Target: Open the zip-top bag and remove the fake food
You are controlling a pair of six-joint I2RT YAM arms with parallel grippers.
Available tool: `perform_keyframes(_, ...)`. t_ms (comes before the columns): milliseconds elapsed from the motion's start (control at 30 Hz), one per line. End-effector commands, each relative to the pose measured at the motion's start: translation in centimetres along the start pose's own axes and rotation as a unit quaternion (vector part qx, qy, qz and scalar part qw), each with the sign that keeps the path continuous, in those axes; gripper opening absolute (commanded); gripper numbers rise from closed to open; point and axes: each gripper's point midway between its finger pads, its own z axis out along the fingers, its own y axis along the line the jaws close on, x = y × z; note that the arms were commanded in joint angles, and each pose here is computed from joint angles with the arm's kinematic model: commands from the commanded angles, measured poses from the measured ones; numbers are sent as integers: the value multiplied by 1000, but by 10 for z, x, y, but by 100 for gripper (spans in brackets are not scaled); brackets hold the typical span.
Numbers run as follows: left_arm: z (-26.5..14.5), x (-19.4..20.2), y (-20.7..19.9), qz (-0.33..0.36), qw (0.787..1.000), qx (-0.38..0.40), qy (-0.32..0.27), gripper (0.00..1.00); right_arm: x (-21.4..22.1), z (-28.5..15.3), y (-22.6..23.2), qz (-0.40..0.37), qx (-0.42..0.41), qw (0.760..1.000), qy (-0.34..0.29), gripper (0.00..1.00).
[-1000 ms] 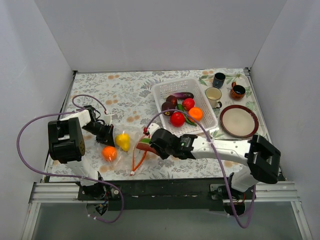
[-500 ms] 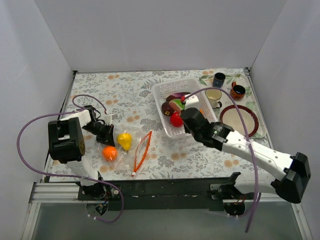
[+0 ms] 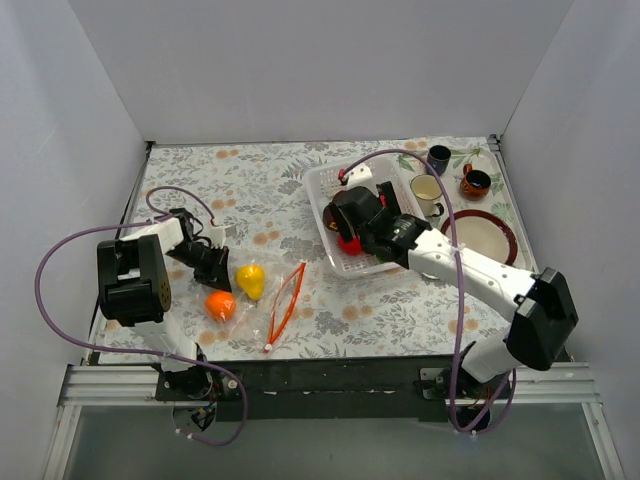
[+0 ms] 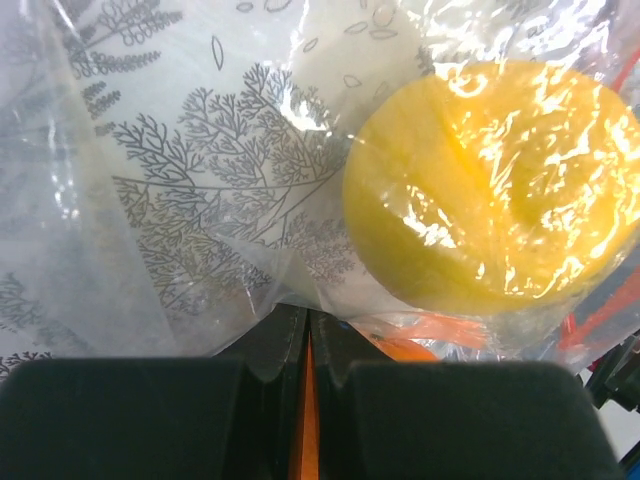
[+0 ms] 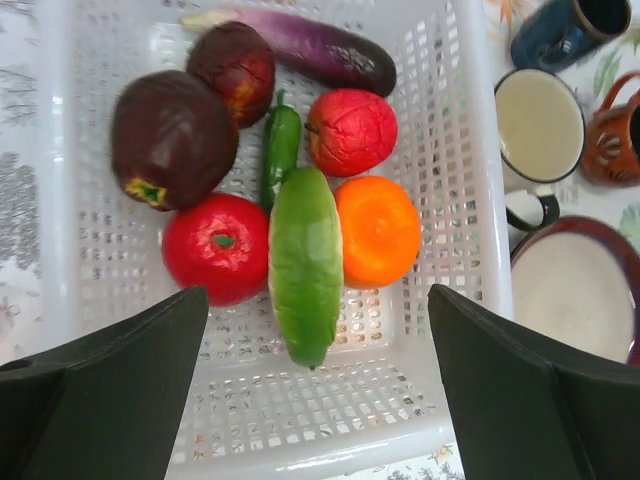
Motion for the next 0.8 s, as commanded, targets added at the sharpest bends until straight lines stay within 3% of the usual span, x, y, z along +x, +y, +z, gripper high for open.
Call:
perform_keyframes(0,-7,-24,-3,18,999,6,-34,0,-36,-57,45,-28,-82,990,-112,94)
perform_keyframes(100,-6,-24,-2,16,999,6,-32,0,-9,-78,98,-73,-163,976,-124,59)
perform_keyframes(133,-5,-25,-1,16,999,6,-31,0,-1,-82,110,-81,-183,972,-125,22)
perform_keyframes(167,-5,-24,-1,16,999,6,-31,0,17,-82,122,-96,-201,968,-119,9)
perform_keyframes(200,-4,-24,0,15,999,6,-30,0,28,-89,143,-108,-235,959,-118,2)
perform_keyframes(400,-3,-24,1,16,999,3,-30,0,61,-95,209,-90,-354,925,-102,1)
perform_keyframes(767,-4,-19,-1,16,1000,2,-26,0,56,-65,285,-114,-388,908,-110,1)
